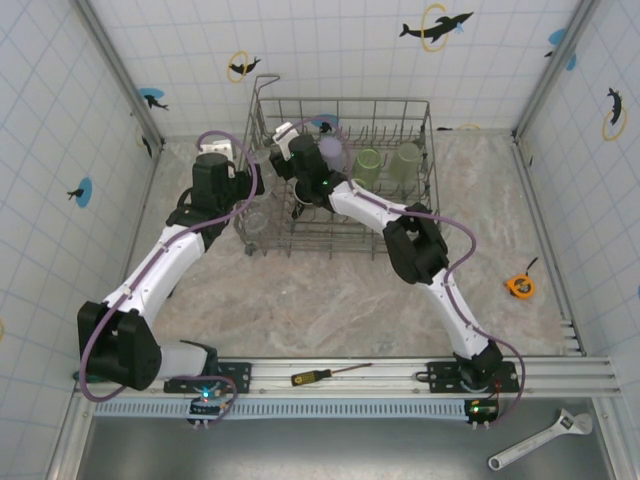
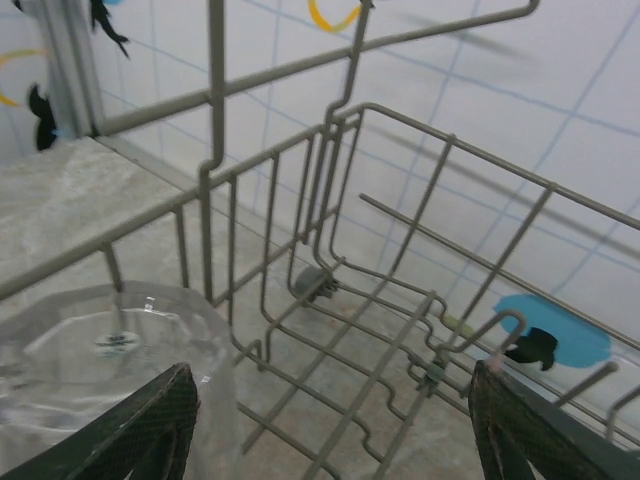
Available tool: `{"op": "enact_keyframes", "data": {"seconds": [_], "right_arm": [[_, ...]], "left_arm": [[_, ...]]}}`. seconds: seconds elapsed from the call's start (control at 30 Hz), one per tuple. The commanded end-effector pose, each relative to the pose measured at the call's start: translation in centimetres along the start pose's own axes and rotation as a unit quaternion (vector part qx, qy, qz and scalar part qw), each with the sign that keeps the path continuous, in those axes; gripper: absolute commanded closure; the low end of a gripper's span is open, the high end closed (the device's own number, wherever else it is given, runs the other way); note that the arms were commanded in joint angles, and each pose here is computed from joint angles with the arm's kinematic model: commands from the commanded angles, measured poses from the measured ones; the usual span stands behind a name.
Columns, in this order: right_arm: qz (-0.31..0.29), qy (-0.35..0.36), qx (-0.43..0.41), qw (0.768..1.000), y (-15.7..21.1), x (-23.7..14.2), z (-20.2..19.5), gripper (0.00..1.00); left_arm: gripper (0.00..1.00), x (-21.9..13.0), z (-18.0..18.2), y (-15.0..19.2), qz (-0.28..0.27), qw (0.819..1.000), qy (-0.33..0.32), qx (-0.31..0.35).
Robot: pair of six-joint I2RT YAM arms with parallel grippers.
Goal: Load the cups into the dish rack
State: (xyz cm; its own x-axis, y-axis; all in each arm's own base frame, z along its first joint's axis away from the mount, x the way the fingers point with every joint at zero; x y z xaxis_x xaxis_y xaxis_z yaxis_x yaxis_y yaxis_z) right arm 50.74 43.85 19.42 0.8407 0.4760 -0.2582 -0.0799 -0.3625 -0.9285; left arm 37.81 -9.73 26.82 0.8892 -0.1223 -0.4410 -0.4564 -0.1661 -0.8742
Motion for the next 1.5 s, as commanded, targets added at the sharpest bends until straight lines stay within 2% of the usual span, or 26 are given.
{"op": "enact_keyframes", "data": {"seconds": [0.0, 0.83, 1.23, 1.47], "right_arm": [[0.022, 0.004, -0.029, 0.999, 1.0, 0.7, 1.0, 0.26], [0.064, -0.047, -0.135, 0.988, 1.1, -1.7, 7.1, 0.29], [0.081, -0.094, -0.106, 0.987, 1.0, -2.8, 9.1, 0.3], [0.07, -0.089, -0.098, 0.989, -0.2, -2.8, 8.6, 0.24]], "left_arm": [[0.03, -0.6, 0.0, -0.4, -0.013, 1.0, -0.002, 0.01], [0.03, -1.1, 0.0, -0.7, -0.02, 1.0, 0.0, 0.006], [0.03, -1.3, 0.1, -0.6, -0.024, 1.0, 0.0, 0.005], [0.03, -1.3, 0.1, -0.6, -0.025, 1.0, -0.002, 0.005]]}}
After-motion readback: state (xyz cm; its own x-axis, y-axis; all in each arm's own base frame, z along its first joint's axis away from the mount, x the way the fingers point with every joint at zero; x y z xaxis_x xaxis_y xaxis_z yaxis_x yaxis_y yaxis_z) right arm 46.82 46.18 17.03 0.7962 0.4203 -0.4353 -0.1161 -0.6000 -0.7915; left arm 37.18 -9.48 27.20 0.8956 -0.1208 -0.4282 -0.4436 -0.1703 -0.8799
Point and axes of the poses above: each hand's point on the last joint's axis, 136 mm out from that joint toward the fingers, its own x axis out along the fingers, its own z axis along the line the jaws close on, y = z × x, the point moved 4 cm from there along -x, back along the fingers, and after that the axes turned 4 degrees about -x, right-handed, at the moved point
